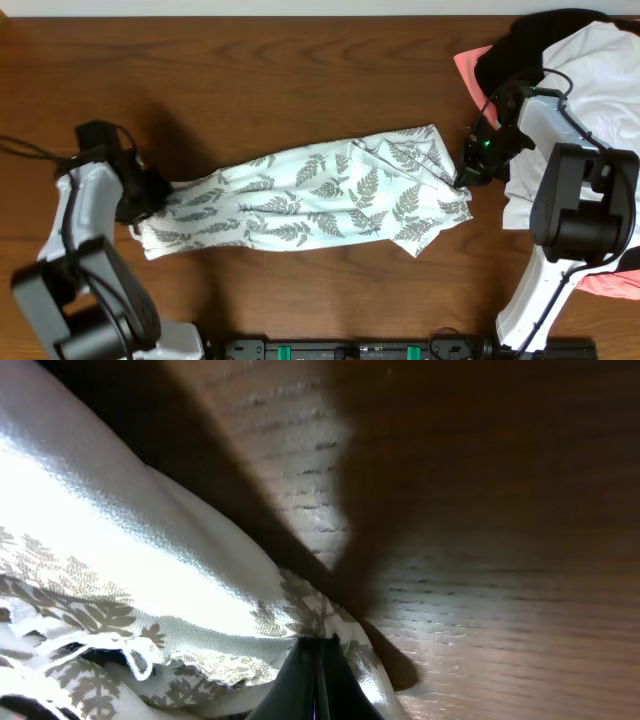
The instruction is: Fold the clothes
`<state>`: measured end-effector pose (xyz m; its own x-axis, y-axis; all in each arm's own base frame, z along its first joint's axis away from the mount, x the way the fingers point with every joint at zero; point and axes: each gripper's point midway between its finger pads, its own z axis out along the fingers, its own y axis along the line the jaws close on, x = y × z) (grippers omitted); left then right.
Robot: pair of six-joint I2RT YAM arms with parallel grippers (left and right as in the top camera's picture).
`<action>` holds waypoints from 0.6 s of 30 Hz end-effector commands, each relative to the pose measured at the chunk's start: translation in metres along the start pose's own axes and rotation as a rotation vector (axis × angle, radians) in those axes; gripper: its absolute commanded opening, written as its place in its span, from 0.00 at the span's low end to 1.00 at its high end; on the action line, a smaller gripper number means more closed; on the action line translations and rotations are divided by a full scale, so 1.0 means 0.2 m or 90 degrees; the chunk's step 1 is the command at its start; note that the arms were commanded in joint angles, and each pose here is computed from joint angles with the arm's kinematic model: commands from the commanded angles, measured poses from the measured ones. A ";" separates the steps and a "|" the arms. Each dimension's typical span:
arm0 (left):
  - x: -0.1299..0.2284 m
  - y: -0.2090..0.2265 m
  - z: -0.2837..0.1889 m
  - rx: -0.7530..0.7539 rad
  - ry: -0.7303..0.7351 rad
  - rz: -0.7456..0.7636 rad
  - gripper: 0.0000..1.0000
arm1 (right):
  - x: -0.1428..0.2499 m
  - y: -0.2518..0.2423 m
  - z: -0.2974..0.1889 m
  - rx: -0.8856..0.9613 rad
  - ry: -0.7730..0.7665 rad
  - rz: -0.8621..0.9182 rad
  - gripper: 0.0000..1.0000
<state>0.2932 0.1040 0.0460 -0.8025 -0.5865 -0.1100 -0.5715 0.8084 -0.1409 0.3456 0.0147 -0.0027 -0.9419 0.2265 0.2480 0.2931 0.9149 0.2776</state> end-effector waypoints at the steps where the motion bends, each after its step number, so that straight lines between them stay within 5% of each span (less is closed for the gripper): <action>1: -0.10 0.08 -0.12 -0.024 -0.065 -0.031 0.06 | -0.04 -0.09 -0.06 0.060 -0.044 -0.009 0.02; 18: -0.24 0.16 -0.31 -0.009 -0.133 -0.089 0.06 | -0.02 0.00 -0.32 0.048 -0.132 -0.034 0.05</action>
<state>0.2935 0.1544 0.0859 -0.6877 -0.6852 -0.2399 -0.6747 0.7252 -0.1372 0.3610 -0.0037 0.0513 -0.9704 0.2366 0.0476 0.2412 0.9450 0.2210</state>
